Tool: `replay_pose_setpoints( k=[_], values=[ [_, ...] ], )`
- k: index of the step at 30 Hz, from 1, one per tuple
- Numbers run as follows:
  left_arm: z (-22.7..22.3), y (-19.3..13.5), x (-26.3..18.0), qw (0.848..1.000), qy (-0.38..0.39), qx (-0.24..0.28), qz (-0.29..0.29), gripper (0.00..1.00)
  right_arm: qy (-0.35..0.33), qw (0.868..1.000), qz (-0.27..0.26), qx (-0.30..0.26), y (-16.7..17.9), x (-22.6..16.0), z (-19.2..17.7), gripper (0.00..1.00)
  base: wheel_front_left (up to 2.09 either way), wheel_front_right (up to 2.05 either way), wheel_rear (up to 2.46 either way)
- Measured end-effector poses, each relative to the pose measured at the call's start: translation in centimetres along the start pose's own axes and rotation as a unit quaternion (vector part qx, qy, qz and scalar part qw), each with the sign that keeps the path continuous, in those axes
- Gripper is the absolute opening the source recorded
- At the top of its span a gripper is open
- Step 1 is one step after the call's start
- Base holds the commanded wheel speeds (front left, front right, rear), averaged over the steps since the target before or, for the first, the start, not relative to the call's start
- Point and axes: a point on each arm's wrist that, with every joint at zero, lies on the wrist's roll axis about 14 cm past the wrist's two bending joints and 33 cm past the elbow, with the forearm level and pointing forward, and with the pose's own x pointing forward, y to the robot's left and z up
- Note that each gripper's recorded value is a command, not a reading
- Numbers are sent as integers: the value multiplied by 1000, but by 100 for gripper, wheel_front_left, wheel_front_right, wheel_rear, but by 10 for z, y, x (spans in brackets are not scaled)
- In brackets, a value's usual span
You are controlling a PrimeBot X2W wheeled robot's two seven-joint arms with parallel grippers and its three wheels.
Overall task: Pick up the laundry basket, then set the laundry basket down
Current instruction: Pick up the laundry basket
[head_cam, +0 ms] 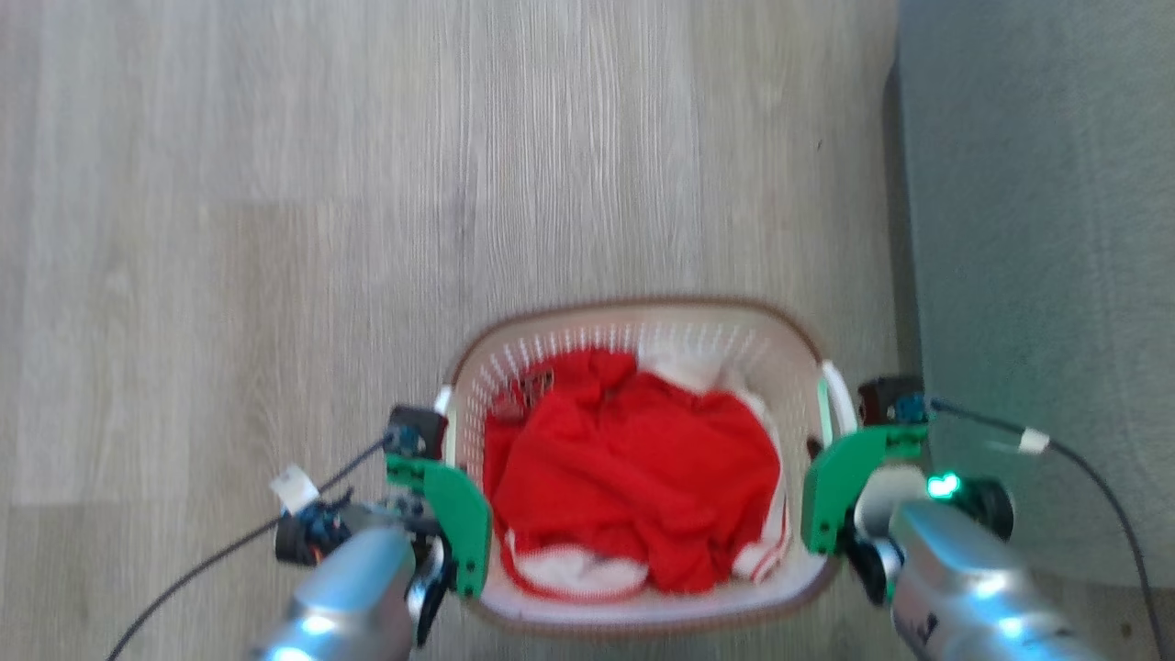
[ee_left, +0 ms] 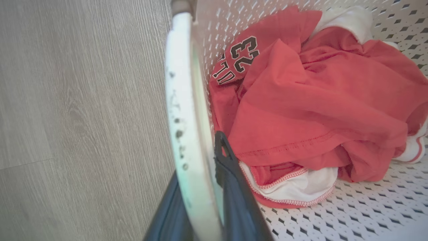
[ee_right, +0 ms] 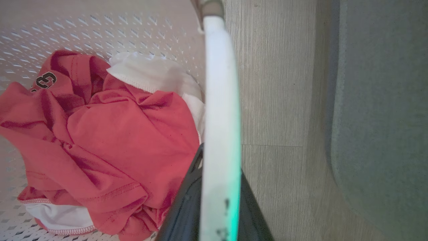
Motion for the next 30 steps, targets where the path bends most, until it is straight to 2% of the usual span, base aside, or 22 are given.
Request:
replay_pose_setpoints(
  k=[14,30],
  values=[
    [-21,-11,-46,1000,-6,11,-1,0,8,1000,6,-4,20,-50,-20,0,0,0,0],
    [-37,-14,-62,1000,0,15,-2,0,8,1000,16,-3,31,-68,-30,0,0,0,0]
  ],
)
